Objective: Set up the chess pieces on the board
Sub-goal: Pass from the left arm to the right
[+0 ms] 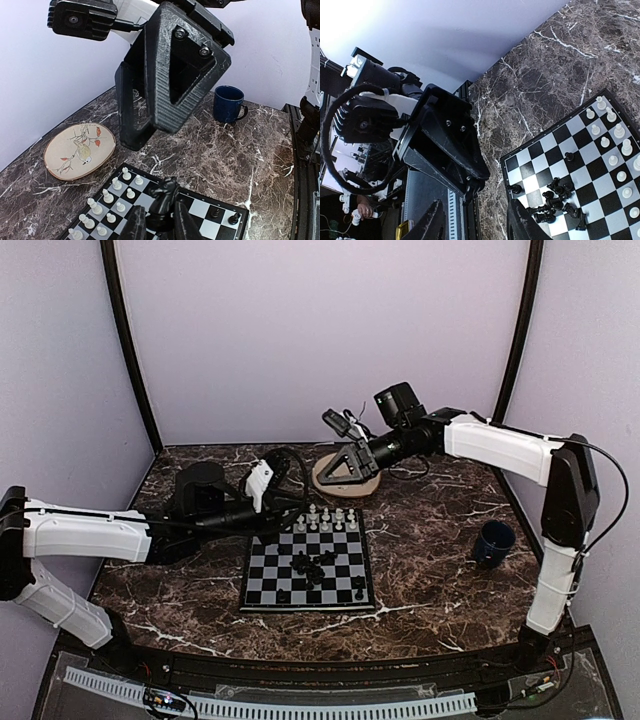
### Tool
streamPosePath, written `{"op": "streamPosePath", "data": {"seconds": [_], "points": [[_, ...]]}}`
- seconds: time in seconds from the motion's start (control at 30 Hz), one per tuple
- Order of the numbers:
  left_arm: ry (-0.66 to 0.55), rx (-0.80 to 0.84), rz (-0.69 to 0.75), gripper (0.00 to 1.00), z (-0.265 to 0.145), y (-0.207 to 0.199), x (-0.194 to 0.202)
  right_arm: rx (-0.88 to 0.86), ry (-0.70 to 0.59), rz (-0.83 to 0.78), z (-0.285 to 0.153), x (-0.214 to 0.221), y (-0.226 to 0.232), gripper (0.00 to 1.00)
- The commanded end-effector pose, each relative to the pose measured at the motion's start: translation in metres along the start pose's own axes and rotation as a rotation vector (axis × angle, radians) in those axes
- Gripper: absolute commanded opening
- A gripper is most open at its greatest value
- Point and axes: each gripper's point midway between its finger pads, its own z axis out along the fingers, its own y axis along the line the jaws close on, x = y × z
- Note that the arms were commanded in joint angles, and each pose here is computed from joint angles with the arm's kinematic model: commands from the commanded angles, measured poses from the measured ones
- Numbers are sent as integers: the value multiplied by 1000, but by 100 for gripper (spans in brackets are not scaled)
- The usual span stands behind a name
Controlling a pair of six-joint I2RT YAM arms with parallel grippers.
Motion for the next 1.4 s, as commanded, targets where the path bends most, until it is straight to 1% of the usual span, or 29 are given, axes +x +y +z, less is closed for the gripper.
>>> {"op": "streamPosePath", "data": {"seconds": [0.0, 0.17, 0.37, 0.77, 0.8, 0.83, 0.87, 0.93, 1.0, 1.03, 1.1, 1.2, 1.3, 1.37], "points": [[-53, -14, 17, 15, 0, 1, -20, -70, 1, 6, 9, -2, 13, 42], [-58, -17, 19, 15, 1, 2, -21, -77, 28, 21, 21, 4, 11, 41], [-68, -18, 17, 15, 3, 2, -23, -85, 56, 32, 33, 11, 11, 34], [-70, -33, 21, 15, 4, 5, -23, -75, 56, 18, 35, 14, 12, 1], [-69, -34, 20, 17, 5, 6, -22, -67, 55, 16, 34, 14, 11, 0], [-64, -36, 19, 22, 6, 6, -21, -55, 54, 11, 34, 14, 10, 0], [-57, -40, 18, 29, 7, 7, -20, -38, 53, 3, 34, 13, 8, 0], [-39, -61, 20, 40, 6, 10, -19, 12, 59, -29, 30, 12, 4, 0], [-19, -95, 34, 46, 0, 16, -18, 88, 72, -117, 25, 8, -1, 0], [-8, -137, 38, 50, -5, 23, -18, 131, 83, -153, 22, 8, -5, 0], [1, -192, 45, 54, -18, 31, -21, 233, 119, -231, 14, 14, -16, 0], [5, -219, 73, 57, -37, 33, -32, 378, 171, -325, 1, 25, -34, 0], [1, -276, 55, 60, -52, 42, -49, 472, 251, -425, -5, 41, -41, 0], [5, -363, -7, 64, -61, 62, -56, 513, 336, -503, 0, 55, -40, 0]]}}
